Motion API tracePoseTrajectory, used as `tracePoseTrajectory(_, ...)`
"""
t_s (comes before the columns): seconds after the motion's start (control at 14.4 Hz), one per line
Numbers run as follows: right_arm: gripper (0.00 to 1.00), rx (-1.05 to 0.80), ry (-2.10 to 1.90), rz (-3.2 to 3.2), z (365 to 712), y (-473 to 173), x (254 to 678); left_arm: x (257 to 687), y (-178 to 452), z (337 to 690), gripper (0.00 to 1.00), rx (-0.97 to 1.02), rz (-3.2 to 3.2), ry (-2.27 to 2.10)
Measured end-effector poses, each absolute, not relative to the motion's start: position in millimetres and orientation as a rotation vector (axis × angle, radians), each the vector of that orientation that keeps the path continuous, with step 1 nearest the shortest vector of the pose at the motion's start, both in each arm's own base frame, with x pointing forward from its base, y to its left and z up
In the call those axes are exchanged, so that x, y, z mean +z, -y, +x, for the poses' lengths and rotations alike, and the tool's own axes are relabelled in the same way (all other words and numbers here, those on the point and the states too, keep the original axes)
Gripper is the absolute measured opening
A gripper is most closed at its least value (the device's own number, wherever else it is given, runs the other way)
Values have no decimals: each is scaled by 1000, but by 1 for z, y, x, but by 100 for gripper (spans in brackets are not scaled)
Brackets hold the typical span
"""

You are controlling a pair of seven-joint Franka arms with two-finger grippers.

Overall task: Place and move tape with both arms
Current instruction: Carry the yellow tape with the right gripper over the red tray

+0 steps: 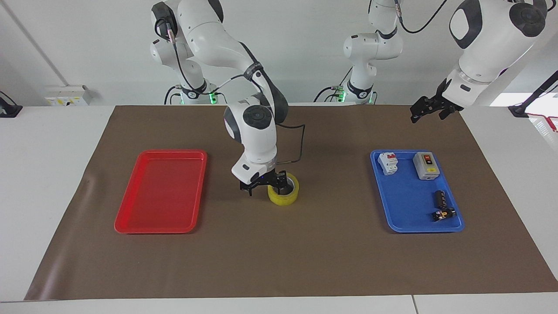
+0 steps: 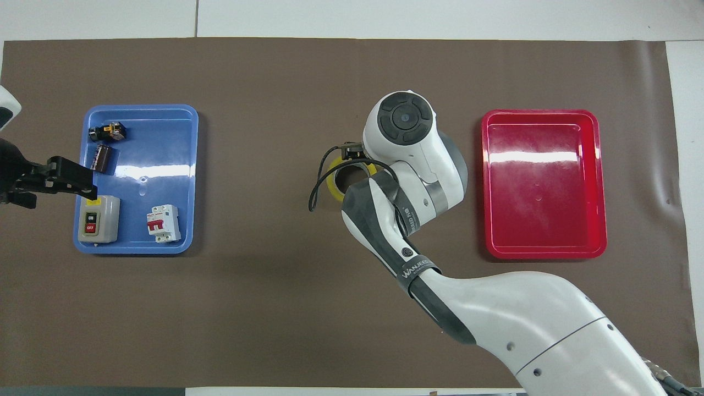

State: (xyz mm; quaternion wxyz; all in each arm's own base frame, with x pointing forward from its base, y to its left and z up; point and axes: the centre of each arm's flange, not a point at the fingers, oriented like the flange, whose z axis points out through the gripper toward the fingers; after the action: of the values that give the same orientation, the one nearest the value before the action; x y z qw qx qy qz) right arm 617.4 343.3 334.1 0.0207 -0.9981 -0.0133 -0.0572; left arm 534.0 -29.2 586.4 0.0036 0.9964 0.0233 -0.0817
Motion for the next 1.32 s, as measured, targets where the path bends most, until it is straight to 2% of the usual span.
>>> tracePoseTrajectory(0.56,100,-88,413,-3096,590,-345,301,581,30,538,100,-271,3122,-67)
tracePoseTrajectory(0.7,100,-116,449,-3084,590,-342,300,581,30,538,100,-267,3122,-67)
tracePoseTrajectory(0.76,96,-135,449,-3078,590,-340,299,582,30,538,100,-266,3123,-66)
tracePoseTrajectory(0.83,96,-147,450,-3075,590,-339,297,582,30,538,100,-266,3123,-66)
tracePoseTrajectory(0.97,77,-147,453,-3074,587,-339,293,582,30,538,100,-265,3123,-67)
tracePoseTrajectory(1.04,72,-147,454,-3074,586,-339,291,582,28,538,100,-263,3122,-71)
tracePoseTrajectory(1.11,71,-153,456,-3071,585,-340,290,582,27,538,100,-263,3122,-74)
tracePoseTrajectory(1.18,63,-155,459,-3070,584,-340,289,582,27,538,100,-263,3122,-75)
tracePoseTrajectory(1.32,38,-158,462,-3069,583,-341,289,582,27,538,100,-261,3122,-74)
